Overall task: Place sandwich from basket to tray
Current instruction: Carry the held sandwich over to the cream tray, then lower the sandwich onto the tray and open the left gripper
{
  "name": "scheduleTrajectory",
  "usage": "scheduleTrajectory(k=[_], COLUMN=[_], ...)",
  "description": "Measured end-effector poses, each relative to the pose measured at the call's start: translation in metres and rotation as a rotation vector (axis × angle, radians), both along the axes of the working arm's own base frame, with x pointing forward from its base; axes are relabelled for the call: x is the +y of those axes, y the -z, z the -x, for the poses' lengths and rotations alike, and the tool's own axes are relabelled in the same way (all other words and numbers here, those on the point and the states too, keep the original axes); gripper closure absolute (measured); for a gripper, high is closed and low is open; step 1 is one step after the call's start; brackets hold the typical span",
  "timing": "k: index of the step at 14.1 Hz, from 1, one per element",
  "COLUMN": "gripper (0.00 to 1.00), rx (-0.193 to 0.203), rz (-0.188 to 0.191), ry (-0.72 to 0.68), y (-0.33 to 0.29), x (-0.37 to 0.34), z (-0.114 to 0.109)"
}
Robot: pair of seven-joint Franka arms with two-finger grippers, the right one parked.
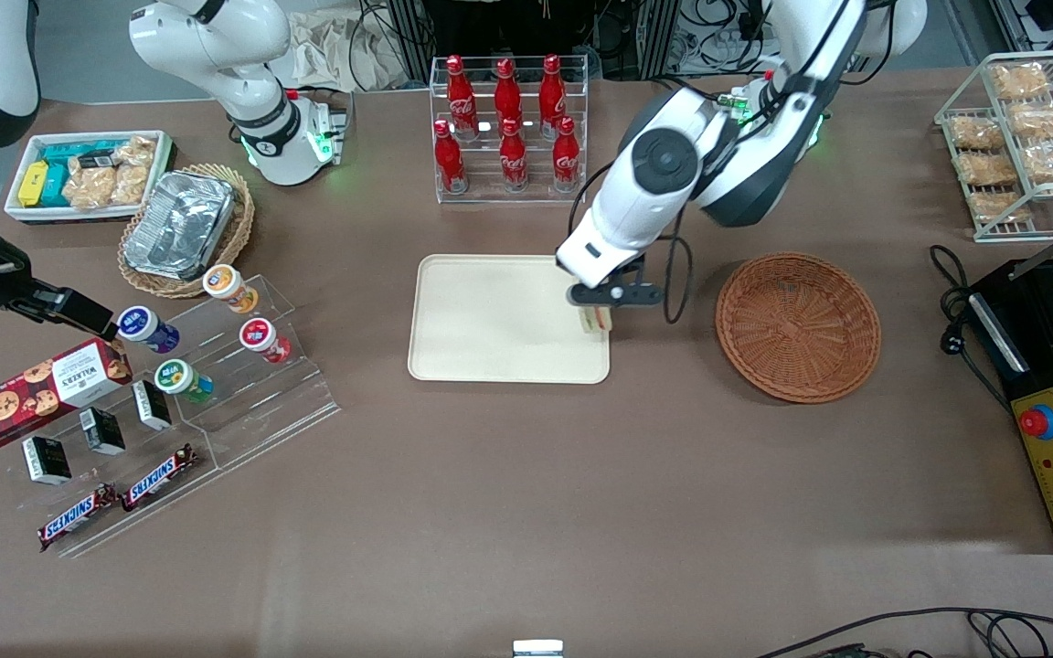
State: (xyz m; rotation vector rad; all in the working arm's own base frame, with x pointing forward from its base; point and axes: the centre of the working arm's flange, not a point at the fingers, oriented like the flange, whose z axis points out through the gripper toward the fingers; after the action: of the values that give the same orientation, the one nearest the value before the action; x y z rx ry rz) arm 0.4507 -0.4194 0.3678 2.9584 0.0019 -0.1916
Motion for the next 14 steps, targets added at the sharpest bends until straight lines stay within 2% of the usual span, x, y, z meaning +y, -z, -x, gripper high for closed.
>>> scheduleTrajectory(k=[3, 6, 10, 11, 14], gripper=[0.9, 0.9, 0.9, 0.85, 0.58], rx=[-0.032, -0.065, -0.082, -0.083, -0.085], rz=[0.008, -0.012, -0.027, -0.028, -0.028], ry=[0.04, 0.069, 0.091, 0.094, 0.101], y=[0.032, 0.057, 0.081, 0.085, 0.086], x=[-0.018, -0.02, -0.021, -0.022, -0.024], z=[0.003, -0.002, -0.005, -0.005, -0.003])
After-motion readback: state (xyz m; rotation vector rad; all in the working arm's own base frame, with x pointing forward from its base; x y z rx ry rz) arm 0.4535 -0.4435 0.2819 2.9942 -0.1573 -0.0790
